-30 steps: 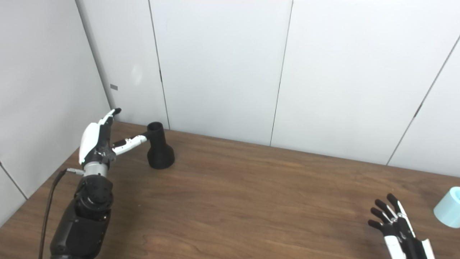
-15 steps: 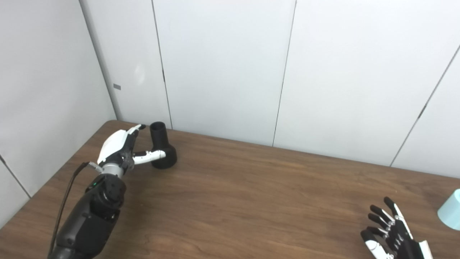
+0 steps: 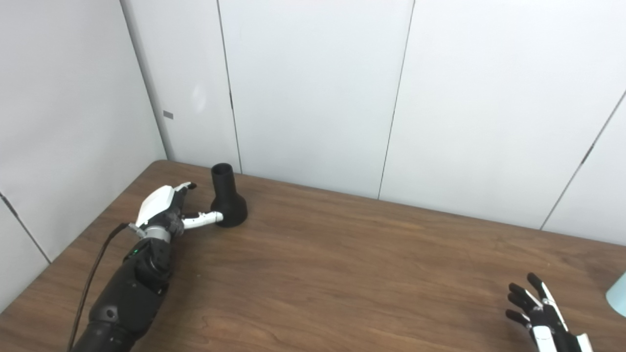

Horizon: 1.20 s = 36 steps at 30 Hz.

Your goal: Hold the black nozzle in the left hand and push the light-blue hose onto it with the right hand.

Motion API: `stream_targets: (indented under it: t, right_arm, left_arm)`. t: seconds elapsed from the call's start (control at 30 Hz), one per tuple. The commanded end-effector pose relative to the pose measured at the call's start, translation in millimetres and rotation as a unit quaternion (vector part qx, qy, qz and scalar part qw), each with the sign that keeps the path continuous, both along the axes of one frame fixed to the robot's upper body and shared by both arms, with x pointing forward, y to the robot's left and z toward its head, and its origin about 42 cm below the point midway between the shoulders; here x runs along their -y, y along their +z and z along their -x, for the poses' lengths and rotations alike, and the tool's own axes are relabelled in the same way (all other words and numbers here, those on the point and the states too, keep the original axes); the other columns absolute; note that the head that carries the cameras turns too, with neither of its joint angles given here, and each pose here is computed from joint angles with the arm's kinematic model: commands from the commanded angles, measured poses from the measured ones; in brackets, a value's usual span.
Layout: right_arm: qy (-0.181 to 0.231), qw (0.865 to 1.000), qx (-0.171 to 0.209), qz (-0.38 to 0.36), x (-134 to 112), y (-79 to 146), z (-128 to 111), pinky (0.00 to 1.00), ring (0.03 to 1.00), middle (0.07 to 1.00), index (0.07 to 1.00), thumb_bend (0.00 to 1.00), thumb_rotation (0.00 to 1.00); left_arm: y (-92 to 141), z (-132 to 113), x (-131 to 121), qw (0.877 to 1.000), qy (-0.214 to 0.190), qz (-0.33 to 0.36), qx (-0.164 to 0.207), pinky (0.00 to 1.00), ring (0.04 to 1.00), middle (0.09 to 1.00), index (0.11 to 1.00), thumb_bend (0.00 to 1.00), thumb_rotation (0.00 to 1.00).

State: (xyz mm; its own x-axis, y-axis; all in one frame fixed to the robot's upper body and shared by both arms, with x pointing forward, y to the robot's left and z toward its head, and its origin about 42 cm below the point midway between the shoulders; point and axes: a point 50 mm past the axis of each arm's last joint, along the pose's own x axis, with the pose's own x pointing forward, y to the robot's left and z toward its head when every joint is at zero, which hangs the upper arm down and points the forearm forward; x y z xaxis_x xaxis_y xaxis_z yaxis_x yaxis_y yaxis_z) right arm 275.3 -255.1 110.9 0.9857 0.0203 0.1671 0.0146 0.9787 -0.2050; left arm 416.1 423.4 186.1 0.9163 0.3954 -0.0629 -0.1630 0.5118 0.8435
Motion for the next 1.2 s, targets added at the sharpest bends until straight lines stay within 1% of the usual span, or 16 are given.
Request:
stream_targets:
  t: [0.0,0.13,0.27,0.37,0.47,0.57,0.6,0.67,0.77,0.93,1.07,1.17]
  right_arm:
    - [-0.011,0.997,-0.080,-0.007,3,-43,33,0.76,0.842,0.848,0.941,0.40,0.96]
    - [-0.011,0.997,-0.078,-0.004,1,-41,33,0.76,0.842,0.844,0.935,0.39,0.95]
    - [-0.009,0.997,-0.078,-0.003,1,-41,33,0.79,0.851,0.848,0.937,0.40,0.97]
    - [-0.009,0.997,-0.076,-0.005,0,-40,34,0.80,0.854,0.853,0.941,0.40,0.96]
    - [-0.007,0.997,-0.075,-0.006,-2,-39,34,0.79,0.850,0.852,0.937,0.39,0.95]
    - [-0.006,0.997,-0.076,-0.009,-5,-39,34,0.79,0.853,0.852,0.933,0.38,0.94]
    - [-0.005,0.997,-0.075,-0.010,-6,-39,34,0.80,0.855,0.852,0.933,0.38,0.94]
    - [-0.004,0.997,-0.075,-0.010,-6,-38,35,0.80,0.857,0.853,0.931,0.37,0.94]
    - [-0.002,0.997,-0.075,-0.006,-6,-37,36,0.79,0.855,0.850,0.929,0.36,0.94]
    - [0.000,0.997,-0.077,-0.007,-6,-36,38,0.80,0.859,0.850,0.929,0.35,0.94]
    - [0.001,0.997,-0.079,-0.008,-6,-35,38,0.81,0.856,0.841,0.924,0.36,0.95]
    - [0.001,0.997,-0.078,-0.012,-6,-35,38,0.80,0.844,0.829,0.921,0.35,0.96]
  left_arm:
    - [37,-20,4,0.998,-0.015,-0.026,0.051,1.00,0.974,0.932,0.899,1.00,0.60]
    - [35,-29,13,0.999,-0.018,0.006,0.050,1.00,0.995,0.943,0.904,1.00,0.59]
    - [35,-35,24,0.999,-0.029,0.003,0.044,1.00,0.999,0.945,0.907,1.00,0.61]
    - [36,-40,31,0.999,-0.036,0.003,0.040,1.00,1.000,0.944,0.911,1.00,0.62]
    - [36,-43,36,0.998,-0.045,0.019,0.043,1.00,0.997,0.944,0.913,1.00,0.62]
    - [36,-46,39,0.998,-0.049,0.022,0.034,1.00,1.000,0.957,0.923,1.00,0.62]
    - [35,-47,40,0.998,-0.049,0.023,0.032,1.00,1.000,0.956,0.924,1.00,0.62]
    - [33,-48,41,0.998,-0.048,0.032,0.031,1.00,1.000,0.954,0.920,1.00,0.60]
    - [29,-51,42,0.998,-0.043,0.033,0.026,1.00,1.000,0.954,0.920,1.00,0.60]
    - [27,-53,44,0.999,-0.035,0.014,0.016,1.00,0.998,0.947,0.910,1.00,0.59]
    - [23,-54,42,1.000,-0.028,0.007,-0.002,1.00,1.000,0.946,0.909,1.00,0.60]
    - [19,-55,41,1.000,-0.020,0.003,-0.010,1.00,0.996,0.938,0.905,0.99,0.58]
